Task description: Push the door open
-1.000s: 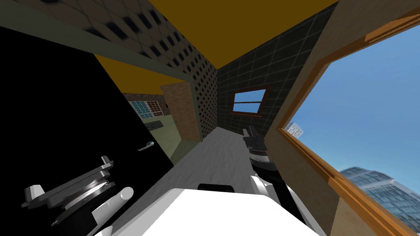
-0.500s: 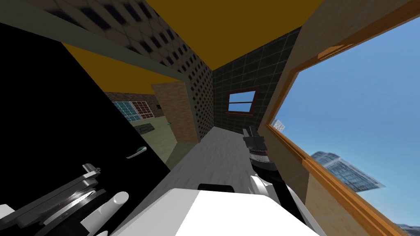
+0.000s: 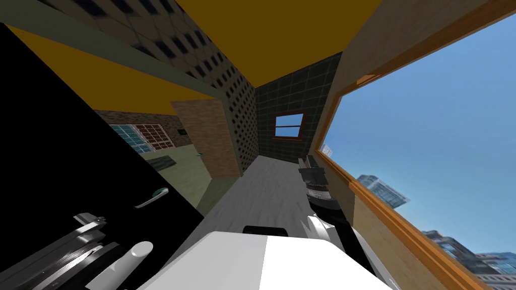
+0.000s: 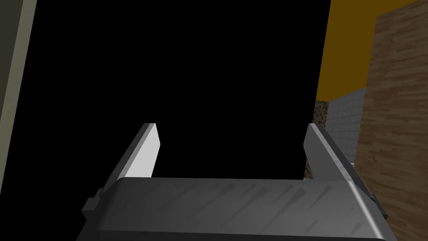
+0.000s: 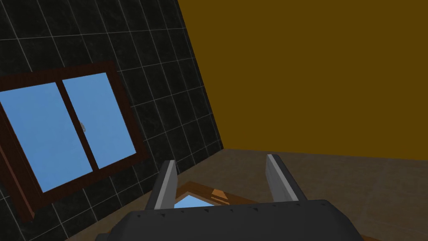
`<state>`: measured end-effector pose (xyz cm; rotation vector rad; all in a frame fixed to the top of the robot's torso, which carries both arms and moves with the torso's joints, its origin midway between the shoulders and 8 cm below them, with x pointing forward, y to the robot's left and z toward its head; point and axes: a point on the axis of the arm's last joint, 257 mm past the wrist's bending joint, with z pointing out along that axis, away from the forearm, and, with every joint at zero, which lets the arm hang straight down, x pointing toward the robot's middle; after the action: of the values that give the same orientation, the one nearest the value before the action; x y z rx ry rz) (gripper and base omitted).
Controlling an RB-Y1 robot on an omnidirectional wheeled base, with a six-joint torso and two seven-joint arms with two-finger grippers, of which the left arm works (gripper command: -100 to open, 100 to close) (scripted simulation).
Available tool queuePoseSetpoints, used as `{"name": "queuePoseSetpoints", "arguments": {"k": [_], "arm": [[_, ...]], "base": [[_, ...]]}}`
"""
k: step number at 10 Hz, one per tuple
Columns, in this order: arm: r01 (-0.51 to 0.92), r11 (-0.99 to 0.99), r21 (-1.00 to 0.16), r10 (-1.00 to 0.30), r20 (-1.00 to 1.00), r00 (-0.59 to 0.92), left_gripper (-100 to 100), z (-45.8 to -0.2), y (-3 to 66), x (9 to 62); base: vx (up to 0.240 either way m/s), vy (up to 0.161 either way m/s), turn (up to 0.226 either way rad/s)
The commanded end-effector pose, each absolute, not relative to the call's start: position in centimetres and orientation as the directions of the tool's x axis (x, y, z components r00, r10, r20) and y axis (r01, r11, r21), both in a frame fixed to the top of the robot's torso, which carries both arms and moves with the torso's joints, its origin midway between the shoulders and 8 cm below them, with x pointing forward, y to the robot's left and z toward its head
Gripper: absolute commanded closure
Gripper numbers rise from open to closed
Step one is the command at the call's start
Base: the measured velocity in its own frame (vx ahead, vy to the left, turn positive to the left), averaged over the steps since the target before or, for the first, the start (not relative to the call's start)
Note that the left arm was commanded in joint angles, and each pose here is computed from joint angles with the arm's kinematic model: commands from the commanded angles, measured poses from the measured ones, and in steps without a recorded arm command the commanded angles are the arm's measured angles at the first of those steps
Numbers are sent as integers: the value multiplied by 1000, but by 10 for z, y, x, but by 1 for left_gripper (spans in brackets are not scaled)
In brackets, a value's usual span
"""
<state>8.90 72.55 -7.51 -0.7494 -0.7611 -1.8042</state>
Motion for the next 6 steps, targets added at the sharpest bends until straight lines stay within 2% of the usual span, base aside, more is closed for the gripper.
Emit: {"name": "queuePoseSetpoints", "arguments": {"k": [1,6], "arm": [[933,-294,207,-539,770,-341,-100,-81,730,74],[908,-263,325,-518,747,-417,-100,-95,740,39]], "base": [[-49,79,-241],[-59,89,-236]]}}
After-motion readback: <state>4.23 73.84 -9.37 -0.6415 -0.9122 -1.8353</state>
